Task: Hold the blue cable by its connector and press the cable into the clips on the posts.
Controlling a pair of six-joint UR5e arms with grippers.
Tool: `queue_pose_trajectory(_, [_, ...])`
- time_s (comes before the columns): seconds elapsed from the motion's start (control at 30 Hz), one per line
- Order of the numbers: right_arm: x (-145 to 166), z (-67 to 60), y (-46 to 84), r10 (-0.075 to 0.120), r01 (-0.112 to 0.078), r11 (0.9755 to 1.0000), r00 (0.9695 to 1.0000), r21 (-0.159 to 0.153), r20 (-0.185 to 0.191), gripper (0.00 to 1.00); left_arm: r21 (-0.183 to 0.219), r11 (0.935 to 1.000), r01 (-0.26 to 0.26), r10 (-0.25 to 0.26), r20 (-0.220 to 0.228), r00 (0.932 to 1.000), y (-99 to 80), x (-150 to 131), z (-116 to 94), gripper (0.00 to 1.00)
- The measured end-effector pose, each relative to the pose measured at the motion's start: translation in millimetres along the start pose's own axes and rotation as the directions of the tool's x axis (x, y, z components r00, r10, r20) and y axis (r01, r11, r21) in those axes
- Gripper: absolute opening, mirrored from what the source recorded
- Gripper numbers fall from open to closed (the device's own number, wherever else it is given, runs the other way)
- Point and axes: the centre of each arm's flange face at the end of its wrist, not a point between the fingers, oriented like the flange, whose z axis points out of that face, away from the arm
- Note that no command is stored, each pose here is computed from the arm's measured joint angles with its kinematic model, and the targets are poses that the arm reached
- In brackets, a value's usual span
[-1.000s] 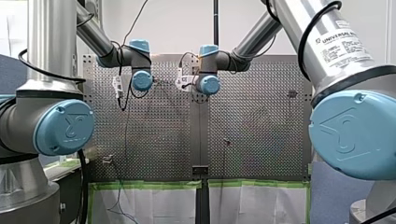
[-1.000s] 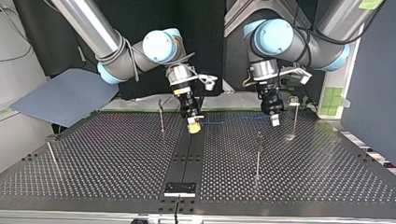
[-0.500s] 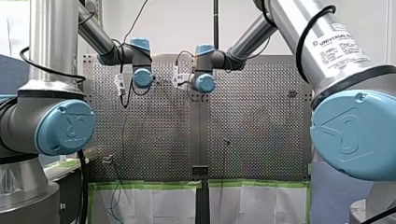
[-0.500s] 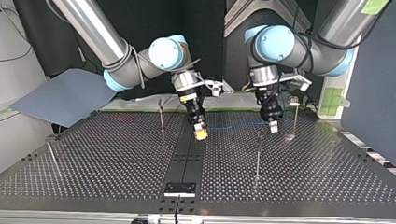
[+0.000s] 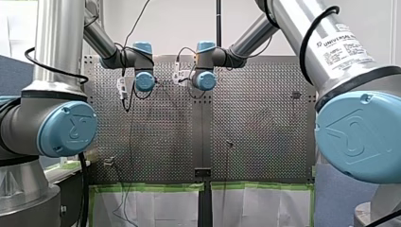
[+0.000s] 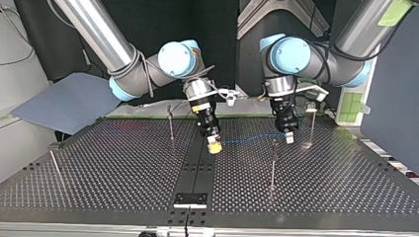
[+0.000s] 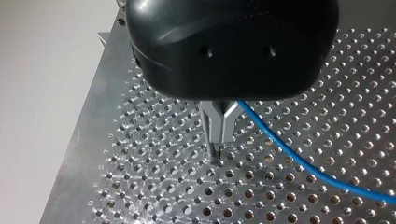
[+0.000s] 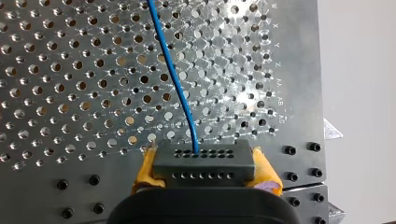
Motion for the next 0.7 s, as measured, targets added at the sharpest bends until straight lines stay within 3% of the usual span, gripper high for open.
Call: queue_pose_trajectory(0.7, [-17, 2.9, 11.9, 0.010, -0.010, 0.9999, 0.9996, -0.011, 0.025, 0.00, 0.038, 0.9983, 0.045, -0.046, 0.023, 0.9987, 3.9, -12, 21, 0.00])
